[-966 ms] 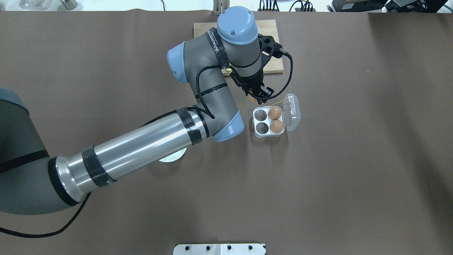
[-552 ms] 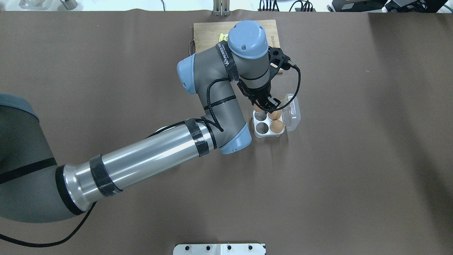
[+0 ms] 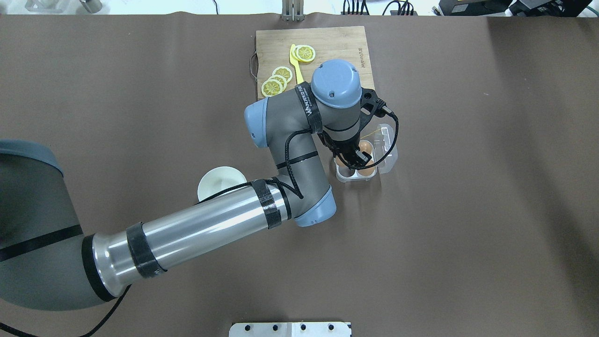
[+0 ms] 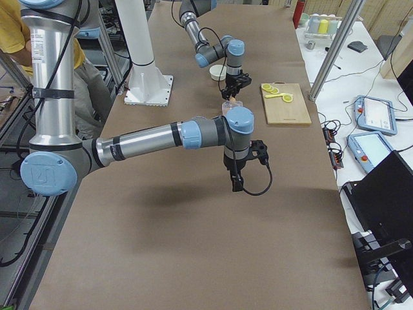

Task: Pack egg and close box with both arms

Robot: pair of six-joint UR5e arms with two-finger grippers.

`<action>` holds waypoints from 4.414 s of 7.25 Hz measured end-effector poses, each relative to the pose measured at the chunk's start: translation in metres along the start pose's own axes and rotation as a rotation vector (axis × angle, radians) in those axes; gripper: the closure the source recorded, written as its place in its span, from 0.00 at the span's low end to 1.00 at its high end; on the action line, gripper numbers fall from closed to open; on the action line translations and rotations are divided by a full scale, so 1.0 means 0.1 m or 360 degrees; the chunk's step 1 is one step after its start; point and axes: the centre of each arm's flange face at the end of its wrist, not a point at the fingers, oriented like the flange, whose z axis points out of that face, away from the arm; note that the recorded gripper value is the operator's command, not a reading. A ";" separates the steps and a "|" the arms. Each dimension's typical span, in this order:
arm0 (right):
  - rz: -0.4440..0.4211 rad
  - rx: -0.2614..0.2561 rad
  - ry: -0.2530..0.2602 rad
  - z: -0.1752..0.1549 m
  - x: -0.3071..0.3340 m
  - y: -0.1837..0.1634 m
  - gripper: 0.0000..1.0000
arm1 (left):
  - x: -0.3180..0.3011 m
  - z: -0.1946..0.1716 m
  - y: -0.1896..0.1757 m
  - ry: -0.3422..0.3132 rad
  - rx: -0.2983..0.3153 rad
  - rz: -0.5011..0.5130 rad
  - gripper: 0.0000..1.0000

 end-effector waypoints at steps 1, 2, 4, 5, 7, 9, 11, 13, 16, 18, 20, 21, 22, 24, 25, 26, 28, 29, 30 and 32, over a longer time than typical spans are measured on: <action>0.0000 0.0000 -0.0001 0.00 0.00 0.00 0.00 | 0.01 0.03 0.01 -0.0008 -0.0002 0.0000 0.41; 0.0000 0.0001 -0.0001 0.00 0.00 0.00 0.00 | 0.02 0.03 0.01 -0.0009 0.0004 0.0002 0.03; 0.0000 0.0002 -0.0001 0.00 0.00 0.00 0.00 | 0.03 -0.03 -0.02 0.0002 0.0031 -0.0006 0.03; 0.0000 0.0002 -0.0001 0.00 0.00 0.00 0.00 | 0.03 -0.07 -0.03 0.0008 0.0045 -0.0025 0.03; -0.0002 0.0002 -0.0005 -0.01 -0.01 0.00 0.00 | -0.07 -0.31 -0.14 0.0014 0.0101 -0.0057 0.03; -0.0004 0.0002 -0.0008 0.00 -0.01 0.00 0.00 | -0.48 -0.74 -0.26 0.0033 0.0135 -0.0114 0.03; -0.0006 0.0000 -0.0009 0.00 -0.02 -0.01 0.00 | -1.18 -1.34 -0.15 0.0032 0.0135 -0.0219 0.03; -0.0013 -0.0001 -0.0009 0.01 -0.04 -0.03 0.00 | -2.19 -1.94 0.27 0.0040 0.0162 -0.0345 0.03; -0.0026 0.0004 -0.0022 0.00 -0.09 -0.05 0.00 | -3.54 -2.64 1.36 -0.0061 0.0170 -0.0499 0.03; -0.0043 0.0006 -0.0026 -0.01 -0.15 -0.08 0.00 | -4.35 -3.04 2.17 -0.0087 0.0181 -0.0630 0.03; -0.0065 0.0017 -0.0032 -0.04 -0.21 -0.13 0.00 | -5.02 -3.44 3.16 -0.0095 0.0220 -0.0744 0.03; -0.0071 0.0020 -0.0035 -0.04 -0.24 -0.13 0.00 | -5.23 -3.60 3.72 -0.0092 0.0243 -0.0831 0.03; -0.0078 0.0020 -0.0036 -0.05 -0.26 -0.14 0.00 | -5.39 -3.72 4.25 -0.0100 0.0262 -0.0933 0.03; -0.0089 0.0013 -0.0039 -0.03 -0.29 -0.14 0.00 | -5.67 -3.70 5.16 -0.0126 0.0238 -0.1165 0.03; -0.0092 0.0010 -0.0041 -0.02 -0.31 -0.14 0.00 | -5.83 -3.60 5.48 -0.0147 0.0197 -0.1268 0.03; -0.0094 0.0008 -0.0046 -0.02 -0.32 -0.14 0.00 | -6.00 -3.49 5.72 -0.0192 0.0146 -0.1358 0.03; -0.0098 0.0008 -0.0058 -0.02 -0.34 -0.14 0.00 | -6.37 -3.20 6.11 -0.0260 0.0025 -0.1444 0.03; -0.0099 0.0010 -0.0062 -0.03 -0.35 -0.14 0.01 | -6.48 -3.10 6.25 -0.0261 -0.0020 -0.1414 0.02; -0.0103 0.0014 -0.0070 -0.03 -0.37 -0.15 0.03 | -6.54 -3.04 6.34 -0.0258 -0.0038 -0.1388 0.02; -0.0118 0.0025 -0.0120 -0.06 -0.45 -0.17 0.85 | -6.55 -3.03 6.37 -0.0261 -0.0032 -0.1354 0.02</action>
